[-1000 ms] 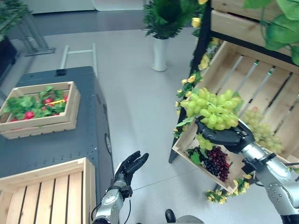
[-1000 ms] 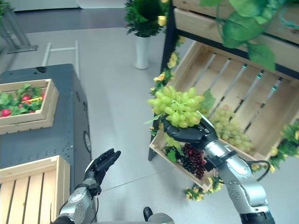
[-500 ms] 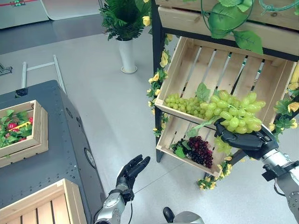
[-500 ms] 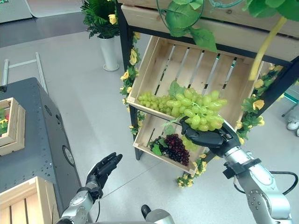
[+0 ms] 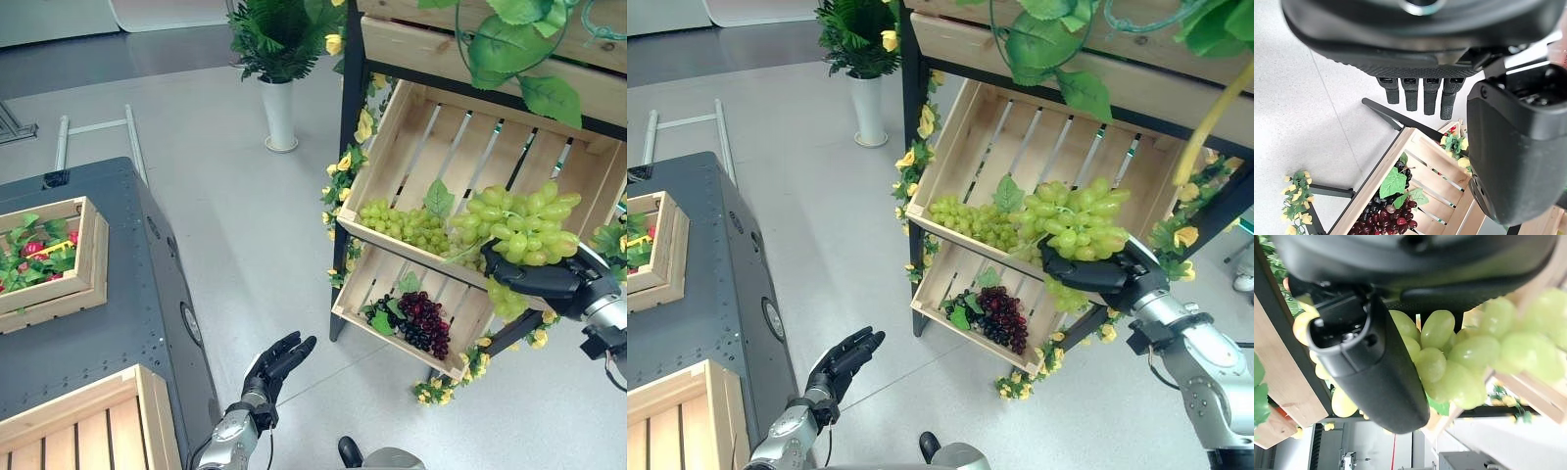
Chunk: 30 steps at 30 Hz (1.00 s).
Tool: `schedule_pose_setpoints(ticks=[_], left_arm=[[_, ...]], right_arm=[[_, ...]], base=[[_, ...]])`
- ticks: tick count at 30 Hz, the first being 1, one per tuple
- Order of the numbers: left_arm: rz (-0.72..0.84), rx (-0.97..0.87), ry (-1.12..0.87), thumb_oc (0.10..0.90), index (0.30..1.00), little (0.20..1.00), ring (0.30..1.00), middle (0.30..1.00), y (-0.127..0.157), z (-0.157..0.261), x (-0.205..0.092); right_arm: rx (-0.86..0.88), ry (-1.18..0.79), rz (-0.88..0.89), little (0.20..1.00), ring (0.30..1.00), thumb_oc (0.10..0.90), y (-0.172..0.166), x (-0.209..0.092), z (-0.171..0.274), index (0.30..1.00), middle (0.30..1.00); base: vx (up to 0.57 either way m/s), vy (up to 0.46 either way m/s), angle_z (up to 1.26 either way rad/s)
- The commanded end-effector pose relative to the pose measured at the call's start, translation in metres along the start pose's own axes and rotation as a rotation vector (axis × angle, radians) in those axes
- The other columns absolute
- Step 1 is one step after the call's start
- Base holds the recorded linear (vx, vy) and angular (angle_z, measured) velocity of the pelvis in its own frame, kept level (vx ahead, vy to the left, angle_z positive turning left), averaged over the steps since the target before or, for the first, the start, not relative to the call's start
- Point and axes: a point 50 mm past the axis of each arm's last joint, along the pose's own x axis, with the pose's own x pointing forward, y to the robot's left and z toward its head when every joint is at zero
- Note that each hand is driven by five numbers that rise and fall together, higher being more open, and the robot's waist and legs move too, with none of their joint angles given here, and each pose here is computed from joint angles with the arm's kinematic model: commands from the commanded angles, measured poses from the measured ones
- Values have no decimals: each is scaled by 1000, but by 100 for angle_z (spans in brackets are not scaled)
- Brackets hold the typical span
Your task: Pick up the fruits from the basket on one side to the basket on the other side
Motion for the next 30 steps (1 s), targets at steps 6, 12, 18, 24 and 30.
schedule_pose_setpoints(ticks=[6, 12, 18, 24, 30], left_arm=[[-75, 70, -91, 800, 900, 900, 900, 900, -3, 26, 9], [-51, 79, -87, 800, 900, 900, 900, 900, 1, 28, 11], [-42, 81, -96, 800, 900, 900, 900, 900, 3, 32, 13], [-52, 83, -104, 800, 900, 900, 900, 900, -1, 37, 16], [-63, 87, -96, 800, 900, 900, 900, 900, -4, 37, 18]], right_arm=[[-70, -424, -175, 300, 300, 400, -42, 14, 105, 300, 300], [-145, -357, -288, 300, 300, 400, -63, 18, 112, 300, 300], [-232, -226, -382, 300, 300, 400, -83, 22, 109, 300, 300], [-514, -35, -501, 300, 300, 400, -100, 24, 101, 300, 300], [-707, 130, -609, 300, 300, 400, -115, 21, 92, 300, 300]], base=[[11, -1, 6], [-12, -3, 10], [-6, 2, 6], [-3, 0, 1], [-2, 0, 1]])
